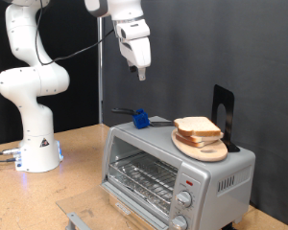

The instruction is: Make a piece of toast with the oven

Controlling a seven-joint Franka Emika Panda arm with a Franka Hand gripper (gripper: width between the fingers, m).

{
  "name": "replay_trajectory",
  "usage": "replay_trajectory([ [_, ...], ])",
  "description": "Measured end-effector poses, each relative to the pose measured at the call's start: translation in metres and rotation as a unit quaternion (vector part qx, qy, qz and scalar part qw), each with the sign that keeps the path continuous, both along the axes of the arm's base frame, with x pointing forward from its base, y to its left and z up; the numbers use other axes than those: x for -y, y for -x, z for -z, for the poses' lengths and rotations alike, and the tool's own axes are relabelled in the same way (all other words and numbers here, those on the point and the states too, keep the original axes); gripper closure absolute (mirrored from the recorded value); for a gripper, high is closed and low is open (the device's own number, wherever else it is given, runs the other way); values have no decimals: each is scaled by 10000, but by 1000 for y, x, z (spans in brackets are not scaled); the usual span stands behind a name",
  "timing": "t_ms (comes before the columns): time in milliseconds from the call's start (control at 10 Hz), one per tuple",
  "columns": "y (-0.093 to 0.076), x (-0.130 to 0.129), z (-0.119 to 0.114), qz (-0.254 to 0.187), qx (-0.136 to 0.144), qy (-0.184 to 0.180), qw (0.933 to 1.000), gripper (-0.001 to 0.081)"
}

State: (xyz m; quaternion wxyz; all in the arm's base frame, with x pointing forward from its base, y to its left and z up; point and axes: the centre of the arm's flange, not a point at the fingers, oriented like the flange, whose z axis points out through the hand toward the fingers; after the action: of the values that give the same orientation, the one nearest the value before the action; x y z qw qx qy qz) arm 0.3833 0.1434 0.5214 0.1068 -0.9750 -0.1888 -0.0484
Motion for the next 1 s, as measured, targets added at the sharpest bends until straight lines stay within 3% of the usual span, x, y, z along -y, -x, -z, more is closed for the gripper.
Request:
replay_trajectory([
  [300,4,3,22,582,130,-388,9975,-2],
  [700,2,0,65,662,70,-289,9974,-2],
  [1000,-3,-9,95,546,188,-77,9983,-2],
])
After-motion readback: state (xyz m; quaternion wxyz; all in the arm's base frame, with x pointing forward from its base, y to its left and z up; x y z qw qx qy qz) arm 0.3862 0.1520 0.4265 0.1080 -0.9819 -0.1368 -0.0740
